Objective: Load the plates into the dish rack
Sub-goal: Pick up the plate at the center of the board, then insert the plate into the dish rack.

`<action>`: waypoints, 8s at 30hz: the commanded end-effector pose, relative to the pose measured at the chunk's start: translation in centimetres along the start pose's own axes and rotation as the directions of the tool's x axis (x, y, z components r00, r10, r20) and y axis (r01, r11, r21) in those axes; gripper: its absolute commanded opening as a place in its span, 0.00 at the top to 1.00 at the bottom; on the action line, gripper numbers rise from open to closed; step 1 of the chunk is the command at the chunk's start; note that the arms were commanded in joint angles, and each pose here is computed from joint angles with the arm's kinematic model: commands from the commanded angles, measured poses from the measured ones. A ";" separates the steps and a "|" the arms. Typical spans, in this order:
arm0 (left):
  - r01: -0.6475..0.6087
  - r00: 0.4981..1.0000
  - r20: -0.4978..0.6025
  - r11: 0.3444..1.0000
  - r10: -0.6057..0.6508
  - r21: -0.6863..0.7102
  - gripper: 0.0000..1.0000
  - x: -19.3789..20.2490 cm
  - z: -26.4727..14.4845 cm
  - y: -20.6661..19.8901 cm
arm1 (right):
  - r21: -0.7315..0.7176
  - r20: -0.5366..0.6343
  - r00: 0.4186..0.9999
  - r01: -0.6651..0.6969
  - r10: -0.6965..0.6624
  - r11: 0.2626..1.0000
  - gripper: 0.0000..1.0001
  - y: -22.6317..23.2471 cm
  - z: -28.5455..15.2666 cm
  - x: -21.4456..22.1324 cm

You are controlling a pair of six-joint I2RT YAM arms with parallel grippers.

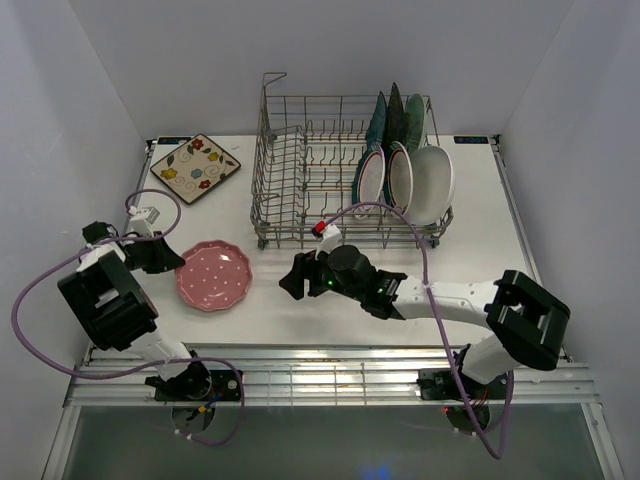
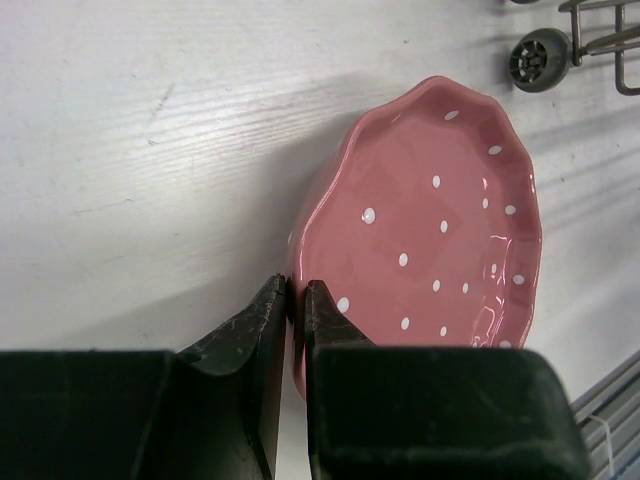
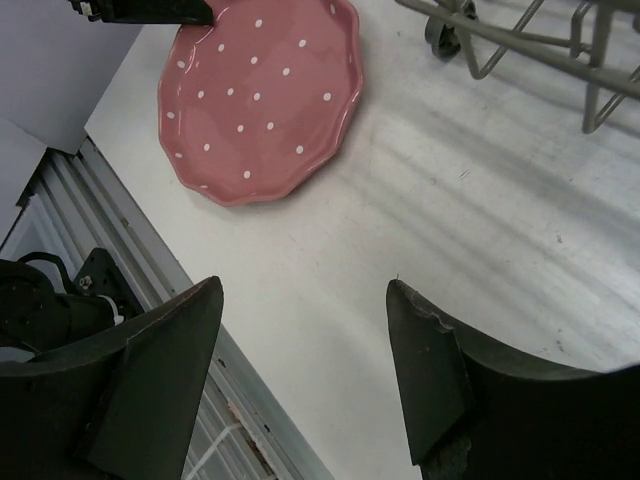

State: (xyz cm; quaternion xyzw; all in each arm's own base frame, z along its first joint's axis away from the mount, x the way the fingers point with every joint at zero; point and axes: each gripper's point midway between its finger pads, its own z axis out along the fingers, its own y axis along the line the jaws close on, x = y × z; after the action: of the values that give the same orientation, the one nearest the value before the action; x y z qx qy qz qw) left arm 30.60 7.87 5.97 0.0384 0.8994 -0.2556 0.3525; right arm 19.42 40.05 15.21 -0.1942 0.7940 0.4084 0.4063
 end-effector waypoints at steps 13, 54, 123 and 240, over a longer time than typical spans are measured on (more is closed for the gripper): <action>0.077 0.996 0.034 0.963 -0.088 0.258 1.00 -1.1 0.0 -3.9 | -0.064 0.055 0.977 -0.202 0.206 0.977 0.29 1.5 5.0 2.4; 0.055 0.997 0.032 0.958 -0.067 0.282 1.00 -1.0 0.2 -3.7 | 0.153 0.002 0.963 -0.266 0.269 0.952 0.39 -1.7 15.6 6.2; -0.054 0.996 0.067 0.997 0.051 0.047 0.02 -1.8 -0.7 -1.4 | 0.529 0.227 0.939 0.103 -0.257 0.843 0.92 -0.7 5.3 -5.1; -0.116 0.987 0.108 0.992 0.120 -0.039 0.02 -1.8 -1.2 -1.2 | 0.996 -0.062 0.609 0.085 -0.791 -0.013 0.92 -17.2 -7.5 -43.4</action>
State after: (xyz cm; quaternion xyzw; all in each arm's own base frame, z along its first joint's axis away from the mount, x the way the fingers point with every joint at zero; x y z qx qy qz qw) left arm 30.62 7.91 7.82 0.0543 0.8883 -0.2207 0.3990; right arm 53.25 24.07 36.28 -0.1083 0.6309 -0.3981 0.6571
